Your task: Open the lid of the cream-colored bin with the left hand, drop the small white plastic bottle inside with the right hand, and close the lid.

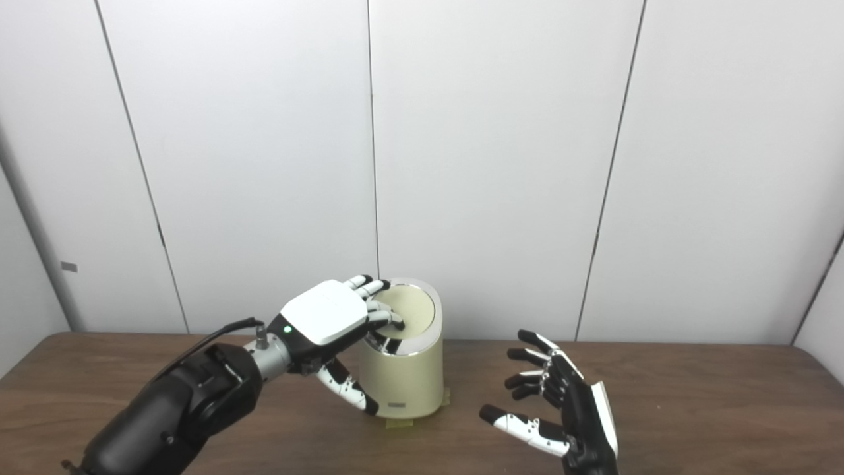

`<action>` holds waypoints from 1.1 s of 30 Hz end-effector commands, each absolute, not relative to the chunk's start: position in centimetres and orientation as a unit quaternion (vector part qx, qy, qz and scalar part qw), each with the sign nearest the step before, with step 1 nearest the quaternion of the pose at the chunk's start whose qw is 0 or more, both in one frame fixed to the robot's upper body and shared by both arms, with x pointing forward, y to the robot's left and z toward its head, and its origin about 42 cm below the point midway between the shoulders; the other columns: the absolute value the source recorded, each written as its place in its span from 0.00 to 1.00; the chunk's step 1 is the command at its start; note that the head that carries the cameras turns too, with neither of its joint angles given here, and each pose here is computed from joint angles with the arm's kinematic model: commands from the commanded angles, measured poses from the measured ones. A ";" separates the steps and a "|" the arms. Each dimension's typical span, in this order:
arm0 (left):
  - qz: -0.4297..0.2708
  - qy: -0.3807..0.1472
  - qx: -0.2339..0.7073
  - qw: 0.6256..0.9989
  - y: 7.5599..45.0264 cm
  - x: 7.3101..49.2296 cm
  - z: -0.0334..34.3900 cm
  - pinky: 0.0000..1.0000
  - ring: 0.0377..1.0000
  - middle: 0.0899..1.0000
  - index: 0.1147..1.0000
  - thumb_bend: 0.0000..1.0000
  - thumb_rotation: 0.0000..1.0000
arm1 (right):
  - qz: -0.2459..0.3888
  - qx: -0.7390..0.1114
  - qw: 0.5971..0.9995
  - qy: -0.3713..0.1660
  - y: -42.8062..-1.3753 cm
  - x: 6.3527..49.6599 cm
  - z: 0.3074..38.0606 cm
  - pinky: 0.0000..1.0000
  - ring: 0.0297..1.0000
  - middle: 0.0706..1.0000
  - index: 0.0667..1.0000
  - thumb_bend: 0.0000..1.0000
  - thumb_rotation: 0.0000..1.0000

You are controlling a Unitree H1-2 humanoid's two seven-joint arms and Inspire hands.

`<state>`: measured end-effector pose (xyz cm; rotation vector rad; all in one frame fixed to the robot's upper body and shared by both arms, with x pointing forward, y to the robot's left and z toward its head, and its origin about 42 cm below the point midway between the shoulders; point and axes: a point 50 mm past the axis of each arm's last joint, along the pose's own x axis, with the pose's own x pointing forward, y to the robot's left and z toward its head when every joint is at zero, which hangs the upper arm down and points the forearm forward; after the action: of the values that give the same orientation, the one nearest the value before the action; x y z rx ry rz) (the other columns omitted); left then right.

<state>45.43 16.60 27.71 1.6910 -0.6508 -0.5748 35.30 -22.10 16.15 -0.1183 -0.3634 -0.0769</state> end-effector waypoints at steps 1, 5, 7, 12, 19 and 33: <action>-0.267 -0.266 0.742 0.555 15.7 45.4 27.2 1.00 1.00 0.79 0.81 0.99 0.46 | -0.039 -0.049 0.974 -0.217 -21.7 35.8 18.2 0.44 0.51 0.68 0.76 0.74 0.19; -0.276 -0.259 0.746 0.548 15.6 45.1 26.8 1.00 1.00 0.79 0.79 1.00 0.46 | -0.039 -0.046 0.974 -0.218 -21.7 35.8 18.1 0.41 0.48 0.68 0.76 0.73 0.18; -0.277 -0.258 0.745 0.550 15.7 45.1 26.8 1.00 1.00 0.79 0.79 1.00 0.45 | -0.039 -0.046 0.974 -0.220 -21.8 35.9 18.2 0.40 0.48 0.68 0.76 0.73 0.17; -0.256 -0.282 0.711 0.592 16.5 45.0 28.3 1.00 0.99 0.79 0.80 0.95 0.47 | -0.039 -0.047 0.974 -0.218 -21.9 35.8 18.0 0.41 0.49 0.68 0.76 0.73 0.19; -0.166 -0.342 0.594 0.709 18.3 44.6 31.5 1.00 0.99 0.83 0.82 0.87 0.44 | -0.040 -0.045 0.975 -0.215 -22.1 35.9 17.7 0.40 0.48 0.68 0.76 0.73 0.19; -0.060 -0.293 0.217 0.929 23.9 40.2 28.6 0.64 0.81 0.83 0.83 0.71 0.21 | -0.039 -0.042 0.976 -0.209 -22.5 36.0 17.6 0.41 0.47 0.69 0.76 0.72 0.16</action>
<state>40.47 23.54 26.84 0.5132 -0.5427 -0.1565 35.31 -22.44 15.81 -0.0903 -0.3462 -0.0808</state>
